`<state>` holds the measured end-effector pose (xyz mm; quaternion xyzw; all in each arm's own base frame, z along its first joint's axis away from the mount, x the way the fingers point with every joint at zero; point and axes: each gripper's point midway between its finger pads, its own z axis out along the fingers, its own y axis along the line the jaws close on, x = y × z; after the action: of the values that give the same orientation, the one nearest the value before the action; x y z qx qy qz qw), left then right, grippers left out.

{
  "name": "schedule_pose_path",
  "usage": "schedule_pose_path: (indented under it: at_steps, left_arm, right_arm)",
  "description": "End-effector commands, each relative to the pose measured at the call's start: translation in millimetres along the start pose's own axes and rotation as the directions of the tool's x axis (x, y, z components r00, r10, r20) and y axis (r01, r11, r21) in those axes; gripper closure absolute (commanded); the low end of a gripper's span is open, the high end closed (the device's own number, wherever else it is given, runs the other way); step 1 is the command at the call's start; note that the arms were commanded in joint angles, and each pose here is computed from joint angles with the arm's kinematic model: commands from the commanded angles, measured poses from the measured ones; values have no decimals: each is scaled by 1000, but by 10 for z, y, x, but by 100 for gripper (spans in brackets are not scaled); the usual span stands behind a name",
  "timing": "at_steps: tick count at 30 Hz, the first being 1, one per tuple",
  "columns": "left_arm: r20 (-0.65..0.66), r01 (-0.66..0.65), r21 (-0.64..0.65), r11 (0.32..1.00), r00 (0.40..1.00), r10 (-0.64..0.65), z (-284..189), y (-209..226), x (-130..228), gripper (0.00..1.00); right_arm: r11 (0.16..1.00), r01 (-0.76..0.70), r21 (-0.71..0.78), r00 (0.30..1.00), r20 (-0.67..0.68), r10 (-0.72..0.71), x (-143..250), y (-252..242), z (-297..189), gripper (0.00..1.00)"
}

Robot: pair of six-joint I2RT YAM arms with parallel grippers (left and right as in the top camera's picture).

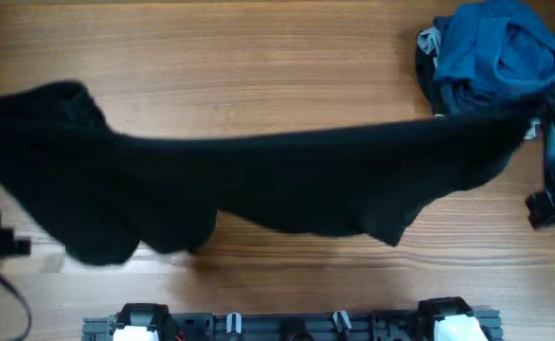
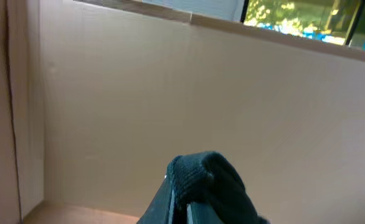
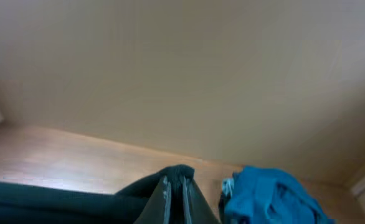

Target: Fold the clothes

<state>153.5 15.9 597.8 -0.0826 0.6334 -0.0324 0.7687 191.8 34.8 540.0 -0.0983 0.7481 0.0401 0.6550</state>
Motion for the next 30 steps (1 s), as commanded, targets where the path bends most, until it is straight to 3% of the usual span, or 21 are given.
schedule_pose_path:
  at_steps: [1, 5, 8, 12, 16, 18, 23, 26, 30]
  left_arm:
    - [66, 0, -18, 1000, 998, 1, -190, 42, -241, 96]
    - [-26, -25, -75, 997, 999, 23, 93, 104, -26, 96]
    - [-214, -71, -92, 993, 976, 50, 654, 82, 468, 96]
    - [-439, -131, -100, 986, 895, 74, 1382, 71, 1227, 96]
    - [-619, -186, -97, 978, 781, 87, 1988, 95, 2070, 96]
    - [-728, -217, -83, 973, 680, 90, 2308, 125, 2731, 96]
    - [-847, -263, -63, 963, 524, 88, 2664, 217, 3771, 96]
    - [-848, -263, -63, 963, 523, 88, 2903, 229, 4122, 96]
    - [-801, -244, -72, 967, 593, 90, 3271, 204, 4363, 96]
  right_arm:
    - [998, -44, 45, 999, 1, 44, -11, -68, -119, 96]
    - [994, -97, 57, 977, -187, 106, 343, -99, 284, 96]
    - [989, -129, 78, 921, -359, 149, 686, -138, 807, 96]
    - [988, -131, 86, 833, -530, 157, 1130, -168, 1439, 96]
    - [985, -135, 110, 723, -668, 174, 1655, -244, 2006, 96]
    - [983, -139, 118, 670, -720, 181, 2023, -303, 2428, 96]
    - [985, -162, 57, 620, -771, 147, 2609, -241, 3110, 96]
    - [986, -159, 41, 611, -781, 131, 2991, -248, 3517, 96]
    - [985, -172, 31, 611, -780, 132, 3461, -235, 3960, 96]
